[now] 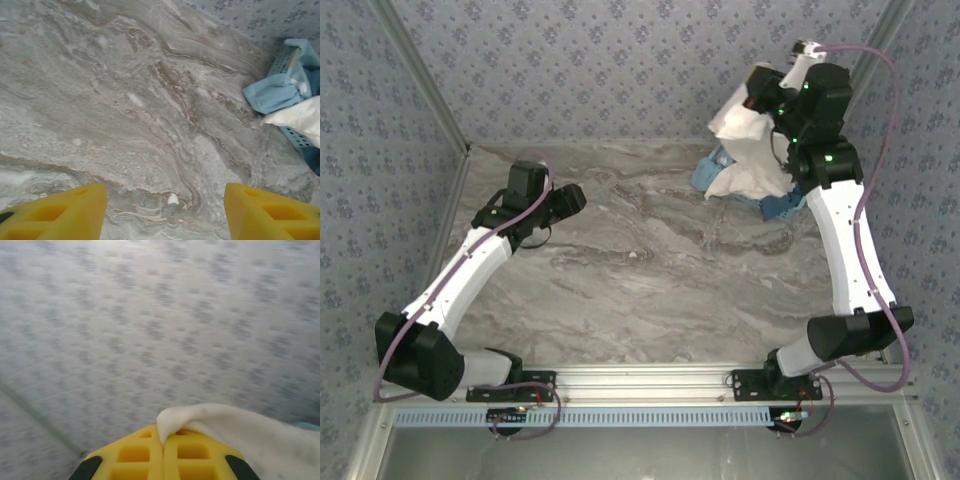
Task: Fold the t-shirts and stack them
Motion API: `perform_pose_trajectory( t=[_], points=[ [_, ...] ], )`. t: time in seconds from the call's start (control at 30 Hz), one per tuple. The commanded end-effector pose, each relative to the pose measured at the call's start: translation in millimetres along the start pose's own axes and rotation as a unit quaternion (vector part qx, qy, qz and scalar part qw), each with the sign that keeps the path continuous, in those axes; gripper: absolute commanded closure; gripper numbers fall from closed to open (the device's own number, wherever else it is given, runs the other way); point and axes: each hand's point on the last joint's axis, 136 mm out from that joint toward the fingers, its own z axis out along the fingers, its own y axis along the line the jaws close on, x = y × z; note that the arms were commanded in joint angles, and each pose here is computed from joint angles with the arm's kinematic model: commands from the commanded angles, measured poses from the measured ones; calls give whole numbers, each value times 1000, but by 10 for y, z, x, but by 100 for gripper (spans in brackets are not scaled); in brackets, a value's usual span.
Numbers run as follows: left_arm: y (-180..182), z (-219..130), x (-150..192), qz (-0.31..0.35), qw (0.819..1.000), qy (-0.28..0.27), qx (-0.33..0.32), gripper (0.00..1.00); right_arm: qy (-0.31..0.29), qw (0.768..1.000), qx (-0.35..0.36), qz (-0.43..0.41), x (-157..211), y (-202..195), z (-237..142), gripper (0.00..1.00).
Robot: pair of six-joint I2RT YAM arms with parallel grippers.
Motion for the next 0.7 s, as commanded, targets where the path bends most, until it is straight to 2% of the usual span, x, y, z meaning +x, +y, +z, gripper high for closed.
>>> perform_pose_trajectory(
  t=[0.0,0.17,0.27,0.37,0.47,0.57,0.67],
  points=[
    [117,-210,-145,4,999,-29,-34,37,-8,994,-111,-2,-75,781,-186,100],
    [364,-423,-221,-13,995,-55,-76,37,38,978,-204,18,382,1623,-287,100],
    [508,-564,-242,-22,992,-70,-100,36,95,968,-229,31,929,1966,-237,100],
    [660,-708,-253,-35,988,-85,-125,36,174,948,-260,62,1668,2254,-174,100],
    [794,-826,-180,-45,985,-87,-144,35,255,917,-302,60,2378,2604,-235,100],
    [910,-915,-97,-55,982,-90,-159,35,345,878,-328,61,3152,2793,-262,100],
    [984,-956,-7,-65,980,-86,-165,35,392,853,-336,78,3543,2871,-316,100]
  ],
)
